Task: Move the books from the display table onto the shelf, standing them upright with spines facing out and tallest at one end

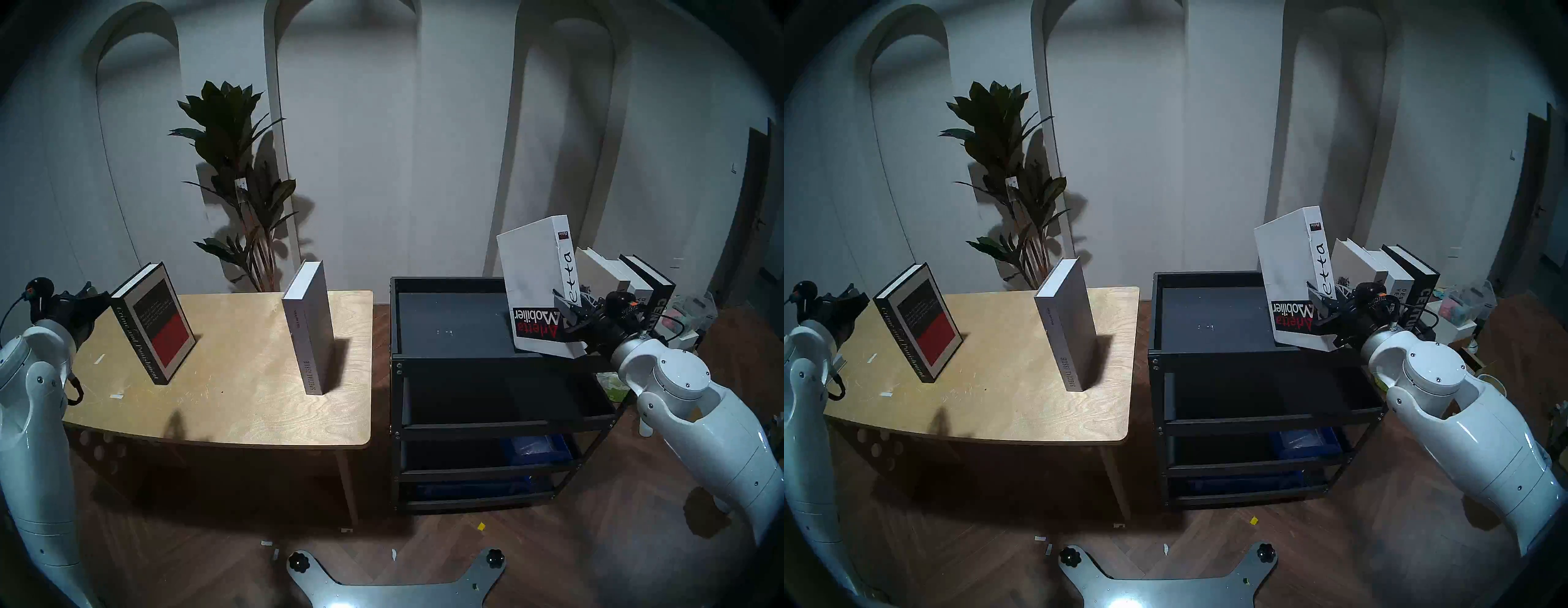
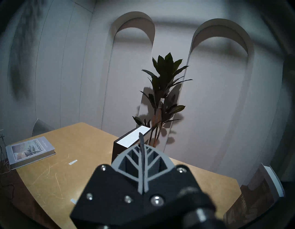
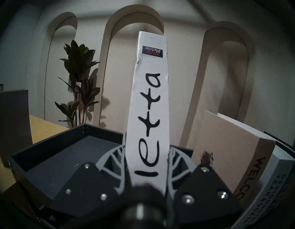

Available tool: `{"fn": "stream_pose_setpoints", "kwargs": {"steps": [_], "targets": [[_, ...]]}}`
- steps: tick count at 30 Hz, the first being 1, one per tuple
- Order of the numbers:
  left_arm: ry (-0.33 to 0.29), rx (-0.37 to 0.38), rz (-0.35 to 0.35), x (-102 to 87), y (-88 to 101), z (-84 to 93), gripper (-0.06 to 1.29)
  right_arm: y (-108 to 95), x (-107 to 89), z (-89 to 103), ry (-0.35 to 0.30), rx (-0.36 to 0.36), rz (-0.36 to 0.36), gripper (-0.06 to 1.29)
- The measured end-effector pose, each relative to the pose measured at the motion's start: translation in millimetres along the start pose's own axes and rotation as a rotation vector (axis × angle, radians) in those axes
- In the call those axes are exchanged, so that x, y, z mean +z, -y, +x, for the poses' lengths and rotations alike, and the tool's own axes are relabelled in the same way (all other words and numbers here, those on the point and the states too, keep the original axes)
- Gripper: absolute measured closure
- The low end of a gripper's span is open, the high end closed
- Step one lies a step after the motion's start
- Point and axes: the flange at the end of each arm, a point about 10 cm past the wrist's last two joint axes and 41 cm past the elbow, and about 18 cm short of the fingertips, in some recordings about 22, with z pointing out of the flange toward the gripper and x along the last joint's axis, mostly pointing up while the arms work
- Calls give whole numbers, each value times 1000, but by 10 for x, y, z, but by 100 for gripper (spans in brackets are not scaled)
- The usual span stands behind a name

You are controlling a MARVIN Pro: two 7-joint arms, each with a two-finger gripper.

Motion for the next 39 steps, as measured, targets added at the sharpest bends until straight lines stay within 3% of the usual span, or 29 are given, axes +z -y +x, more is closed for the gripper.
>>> {"fn": "stream_pose_setpoints", "kwargs": {"steps": [6, 20, 25, 35, 39], "targets": [[-44, 30, -31, 51, 163, -69, 126, 109, -10, 6, -42, -5, -40, 90], [-130, 90, -123, 204, 514, -317, 126, 397, 96, -263, -67, -60, -150, 90], [-160, 109, -150, 266, 570, -375, 126, 358, 191, -272, -80, -77, -193, 90], [-201, 144, -226, 417, 498, -475, 126, 186, 412, -89, -137, -104, -274, 90], [-224, 157, -255, 468, 471, -515, 126, 152, 513, -141, -129, -120, -296, 90]]}}
